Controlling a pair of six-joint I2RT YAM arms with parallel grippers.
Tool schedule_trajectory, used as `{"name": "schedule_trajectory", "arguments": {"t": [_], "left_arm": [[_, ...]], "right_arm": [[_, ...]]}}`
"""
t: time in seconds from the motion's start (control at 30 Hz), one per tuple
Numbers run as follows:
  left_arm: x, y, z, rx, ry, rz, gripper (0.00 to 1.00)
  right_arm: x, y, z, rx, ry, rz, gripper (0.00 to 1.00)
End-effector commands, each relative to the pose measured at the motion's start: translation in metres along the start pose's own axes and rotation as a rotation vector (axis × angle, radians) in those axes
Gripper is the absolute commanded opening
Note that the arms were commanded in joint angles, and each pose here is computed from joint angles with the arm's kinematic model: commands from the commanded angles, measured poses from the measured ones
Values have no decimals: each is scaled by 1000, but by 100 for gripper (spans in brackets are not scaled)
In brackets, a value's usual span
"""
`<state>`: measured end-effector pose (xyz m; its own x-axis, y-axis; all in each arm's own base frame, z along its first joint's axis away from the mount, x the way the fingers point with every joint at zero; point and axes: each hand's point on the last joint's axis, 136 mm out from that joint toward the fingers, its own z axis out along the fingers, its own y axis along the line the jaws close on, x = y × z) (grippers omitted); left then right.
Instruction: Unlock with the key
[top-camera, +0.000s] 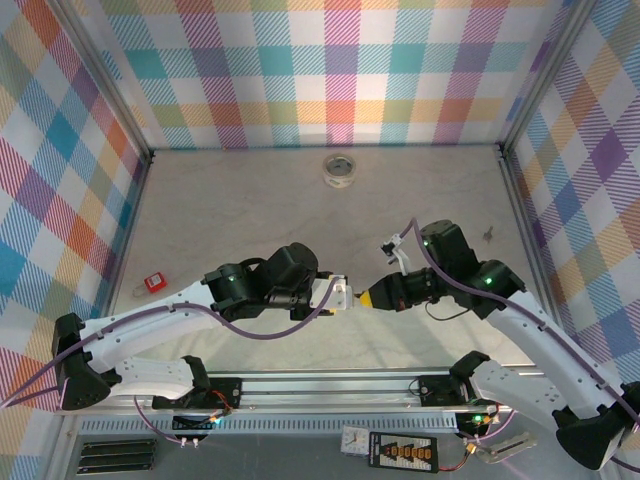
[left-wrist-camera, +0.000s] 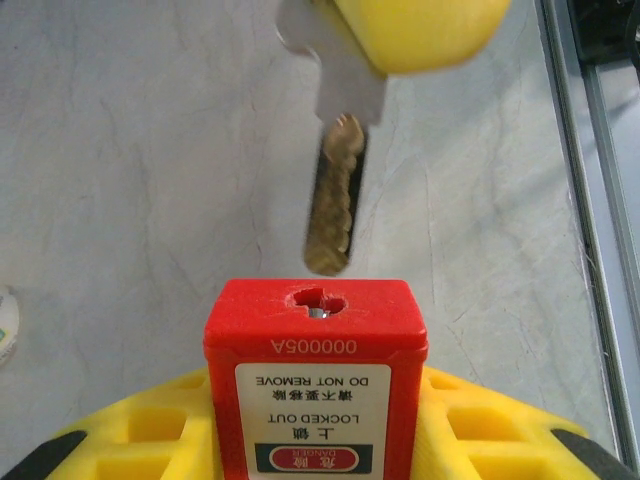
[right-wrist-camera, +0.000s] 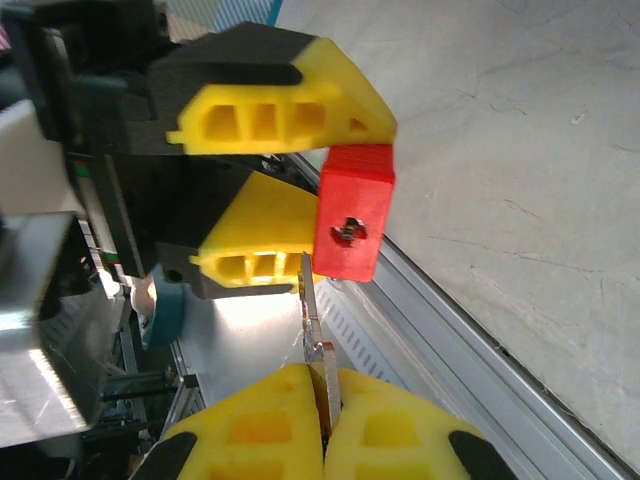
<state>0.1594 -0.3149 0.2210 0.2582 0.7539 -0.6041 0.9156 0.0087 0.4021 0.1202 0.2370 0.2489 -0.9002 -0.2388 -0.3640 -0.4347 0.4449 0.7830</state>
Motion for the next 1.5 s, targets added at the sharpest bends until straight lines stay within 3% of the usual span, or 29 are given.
{"name": "schedule_trajectory", "arguments": {"t": [0.0, 1.17, 1.47], "left_arm": [[-15, 3, -9, -3, -33, 28, 0], [-28, -3, -5, 24, -53, 54, 0], [-34, -10, 2, -2, -17, 124, 0]], "right_arm": [[4, -1, 3, -11, 16, -28, 0], [12, -17, 17, -15, 66, 2, 0], [7, -21, 23, -1, 85, -12, 0]]}}
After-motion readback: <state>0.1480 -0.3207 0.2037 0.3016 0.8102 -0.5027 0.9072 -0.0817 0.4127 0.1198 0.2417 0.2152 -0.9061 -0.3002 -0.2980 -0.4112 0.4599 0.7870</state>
